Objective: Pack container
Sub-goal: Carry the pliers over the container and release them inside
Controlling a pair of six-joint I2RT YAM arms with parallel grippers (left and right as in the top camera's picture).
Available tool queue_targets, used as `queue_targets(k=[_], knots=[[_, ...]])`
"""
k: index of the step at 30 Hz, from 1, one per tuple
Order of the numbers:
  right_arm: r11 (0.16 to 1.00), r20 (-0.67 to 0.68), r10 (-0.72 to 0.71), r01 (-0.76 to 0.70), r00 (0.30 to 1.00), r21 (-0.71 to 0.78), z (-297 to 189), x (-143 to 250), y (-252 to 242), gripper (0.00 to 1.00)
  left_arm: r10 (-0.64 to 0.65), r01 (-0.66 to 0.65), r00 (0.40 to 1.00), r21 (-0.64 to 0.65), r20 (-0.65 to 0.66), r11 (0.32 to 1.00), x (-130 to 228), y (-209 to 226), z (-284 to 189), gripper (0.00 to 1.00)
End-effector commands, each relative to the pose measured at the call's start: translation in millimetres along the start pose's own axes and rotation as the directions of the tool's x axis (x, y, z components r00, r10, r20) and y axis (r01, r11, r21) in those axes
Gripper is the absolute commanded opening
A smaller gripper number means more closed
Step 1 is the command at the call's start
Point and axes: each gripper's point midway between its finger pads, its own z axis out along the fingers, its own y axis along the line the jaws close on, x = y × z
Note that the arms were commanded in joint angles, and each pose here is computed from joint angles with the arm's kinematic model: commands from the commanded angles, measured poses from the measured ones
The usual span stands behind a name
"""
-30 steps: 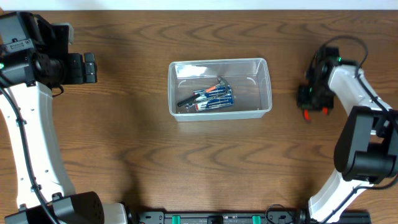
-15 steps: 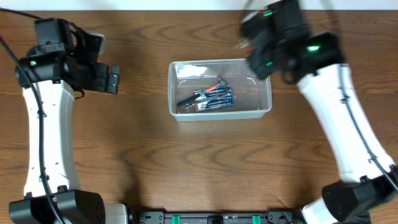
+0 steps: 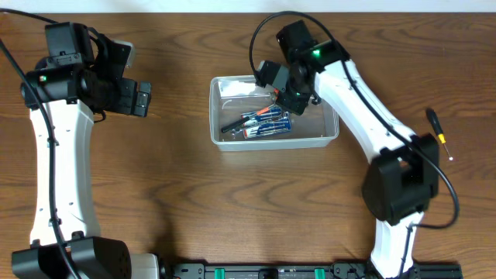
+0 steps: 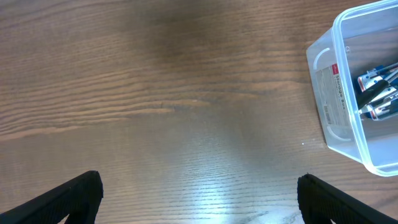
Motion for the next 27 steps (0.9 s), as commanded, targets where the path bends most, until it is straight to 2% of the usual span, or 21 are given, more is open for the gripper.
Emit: queue_targets(k=[1, 7, 11, 14, 15, 20, 22, 27], knots=[[0.999, -0.040, 0.003, -0.005, 0.999, -0.045, 20.8, 11.9, -0.4, 0.01, 0.013, -0.013, 1.000, 0.012, 0.000, 1.000, -0.4, -1.9, 1.4, 0.98], [0.996, -0.093, 0.029, -0.036, 0.995, -0.081, 50.7, 25.5, -3.7, 0.01, 0.014, -0.014, 1.000, 0.012, 0.000, 1.000, -0.5, -2.2, 1.4, 0.98], [0.996, -0.092, 0.042, -0.049, 0.995, -0.078, 52.9, 27.7, -7.7, 0.02, 0.014, -0.014, 1.000, 0.012, 0.000, 1.000, -0.5, -2.2, 1.4, 0.98], [0.996, -0.088, 0.049, -0.055, 0.995, -0.072, 52.8, 28.6, -11.5, 0.06, 0.014, -0.014, 1.000, 0.012, 0.000, 1.000, -0.5, -2.2, 1.4, 0.98], [0.995, -0.088, 0.056, -0.062, 0.995, -0.072, 52.7, 29.6, -12.3, 0.09, 0.014, -0.014, 1.000, 0.012, 0.000, 1.000, -0.5, -2.2, 1.4, 0.98], [0.991, -0.104, 0.100, -0.108, 0.990, -0.075, 52.0, 33.9, -11.9, 0.39, 0.014, -0.014, 1.000, 0.013, -0.001, 1.000, -0.1, -2.3, 1.4, 0.98], [0.991, -0.103, 0.099, -0.107, 0.990, -0.076, 52.1, 33.7, -11.6, 0.45, 0.013, -0.013, 1.000, 0.014, -0.004, 1.000, 0.5, -2.6, 1.4, 0.98], [0.986, -0.106, 0.142, -0.150, 0.984, -0.070, 51.8, 33.7, -12.0, 0.49, 0.013, -0.013, 1.000, 0.014, -0.004, 1.000, 0.6, -2.6, 1.4, 0.98]])
